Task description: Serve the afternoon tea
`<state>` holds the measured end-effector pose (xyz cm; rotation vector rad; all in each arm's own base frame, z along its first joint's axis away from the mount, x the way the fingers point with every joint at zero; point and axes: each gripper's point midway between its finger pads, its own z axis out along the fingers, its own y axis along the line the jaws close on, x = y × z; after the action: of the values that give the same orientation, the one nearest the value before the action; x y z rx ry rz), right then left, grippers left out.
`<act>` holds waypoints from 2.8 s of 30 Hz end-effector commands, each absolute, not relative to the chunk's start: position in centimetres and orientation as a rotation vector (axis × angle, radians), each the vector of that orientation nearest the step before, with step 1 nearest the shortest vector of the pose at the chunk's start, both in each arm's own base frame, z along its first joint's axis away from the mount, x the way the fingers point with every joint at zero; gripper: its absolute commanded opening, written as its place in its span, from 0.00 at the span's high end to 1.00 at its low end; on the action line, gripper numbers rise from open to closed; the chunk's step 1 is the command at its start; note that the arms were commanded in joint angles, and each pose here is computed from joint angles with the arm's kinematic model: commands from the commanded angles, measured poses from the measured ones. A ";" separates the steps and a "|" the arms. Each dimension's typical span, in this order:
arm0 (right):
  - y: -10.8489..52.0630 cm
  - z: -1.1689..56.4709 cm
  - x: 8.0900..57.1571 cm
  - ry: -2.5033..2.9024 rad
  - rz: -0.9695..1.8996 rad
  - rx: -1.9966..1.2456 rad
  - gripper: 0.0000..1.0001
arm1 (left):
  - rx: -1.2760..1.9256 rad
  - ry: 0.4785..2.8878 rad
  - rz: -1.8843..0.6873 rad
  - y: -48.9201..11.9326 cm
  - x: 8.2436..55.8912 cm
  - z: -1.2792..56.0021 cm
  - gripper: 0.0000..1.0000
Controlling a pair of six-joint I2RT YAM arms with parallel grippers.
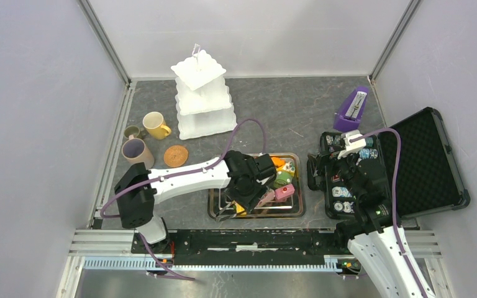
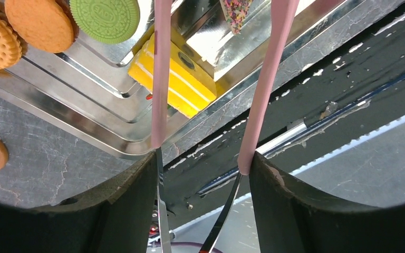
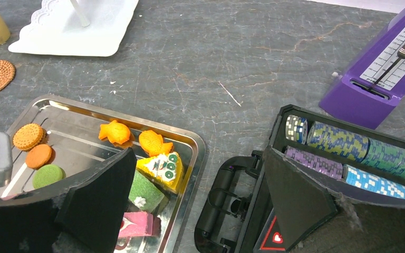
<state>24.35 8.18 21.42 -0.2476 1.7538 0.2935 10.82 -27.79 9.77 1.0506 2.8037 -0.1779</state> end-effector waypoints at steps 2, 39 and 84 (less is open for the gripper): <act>8.0 21.6 24.6 1.737 0.288 -0.230 0.02 | 0.983 2.767 -0.110 -28.5 11.3 9.0 0.35; 8.1 21.7 24.7 1.750 0.287 -0.237 0.02 | 0.921 2.636 -0.065 -27.0 12.9 12.4 0.78; 9.5 22.3 28.5 1.835 0.282 -0.302 0.02 | 0.016 2.527 0.004 -9.3 30.8 15.4 0.80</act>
<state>27.88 9.16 20.10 -0.2924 1.9051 0.2721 28.54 -10.28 13.58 0.0460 2.6522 0.0337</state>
